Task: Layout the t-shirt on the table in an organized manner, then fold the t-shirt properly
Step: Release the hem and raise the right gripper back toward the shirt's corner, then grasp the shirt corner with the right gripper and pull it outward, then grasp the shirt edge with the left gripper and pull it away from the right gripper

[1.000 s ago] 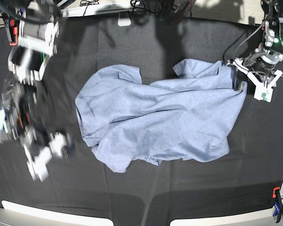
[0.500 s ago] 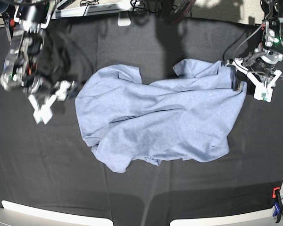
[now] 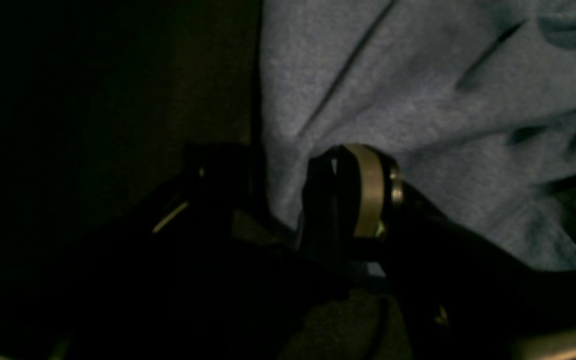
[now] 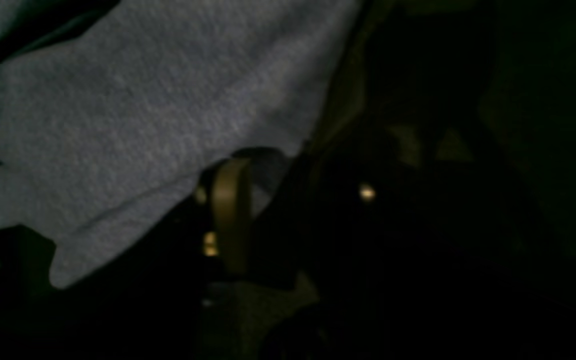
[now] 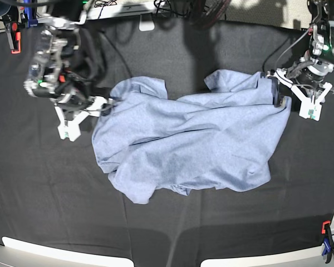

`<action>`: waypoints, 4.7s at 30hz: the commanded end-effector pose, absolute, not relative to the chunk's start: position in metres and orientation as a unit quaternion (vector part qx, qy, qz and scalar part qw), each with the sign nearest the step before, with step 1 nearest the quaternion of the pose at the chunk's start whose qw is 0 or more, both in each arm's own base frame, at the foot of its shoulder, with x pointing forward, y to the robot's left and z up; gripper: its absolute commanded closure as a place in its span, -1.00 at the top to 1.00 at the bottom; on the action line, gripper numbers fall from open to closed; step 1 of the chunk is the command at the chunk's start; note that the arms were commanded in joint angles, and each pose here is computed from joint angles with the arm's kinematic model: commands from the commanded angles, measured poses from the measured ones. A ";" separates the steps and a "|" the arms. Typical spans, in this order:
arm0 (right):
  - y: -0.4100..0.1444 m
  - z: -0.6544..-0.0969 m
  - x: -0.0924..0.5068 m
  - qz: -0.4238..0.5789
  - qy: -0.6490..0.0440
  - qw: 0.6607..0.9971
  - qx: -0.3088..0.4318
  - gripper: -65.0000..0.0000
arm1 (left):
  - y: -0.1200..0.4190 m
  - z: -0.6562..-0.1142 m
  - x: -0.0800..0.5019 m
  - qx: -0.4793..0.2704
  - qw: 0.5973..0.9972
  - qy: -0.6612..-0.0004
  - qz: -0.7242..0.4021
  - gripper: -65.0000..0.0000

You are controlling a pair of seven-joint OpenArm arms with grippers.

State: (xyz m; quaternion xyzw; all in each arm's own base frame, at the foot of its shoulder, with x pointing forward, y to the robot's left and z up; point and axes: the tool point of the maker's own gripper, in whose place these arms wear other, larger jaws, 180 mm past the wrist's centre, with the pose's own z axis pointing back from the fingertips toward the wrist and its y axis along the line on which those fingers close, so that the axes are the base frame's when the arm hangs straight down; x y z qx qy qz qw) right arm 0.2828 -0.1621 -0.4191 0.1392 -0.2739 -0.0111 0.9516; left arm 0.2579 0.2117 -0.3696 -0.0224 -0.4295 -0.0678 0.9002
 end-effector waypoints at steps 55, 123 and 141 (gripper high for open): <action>-0.160 -0.386 0.275 -0.071 -0.324 0.927 0.176 -0.06 | 0.191 -0.360 0.259 -0.071 0.890 -0.435 -0.114 -0.11; -0.294 -0.378 0.281 -0.028 -0.298 0.954 -0.026 -1.00 | 0.071 -0.391 0.159 -0.348 0.885 -0.308 -0.022 -0.11; -0.294 -0.377 0.283 -0.028 -0.301 0.953 -0.026 -1.00 | 0.049 -0.425 0.175 -0.316 0.899 -0.301 0.024 -0.11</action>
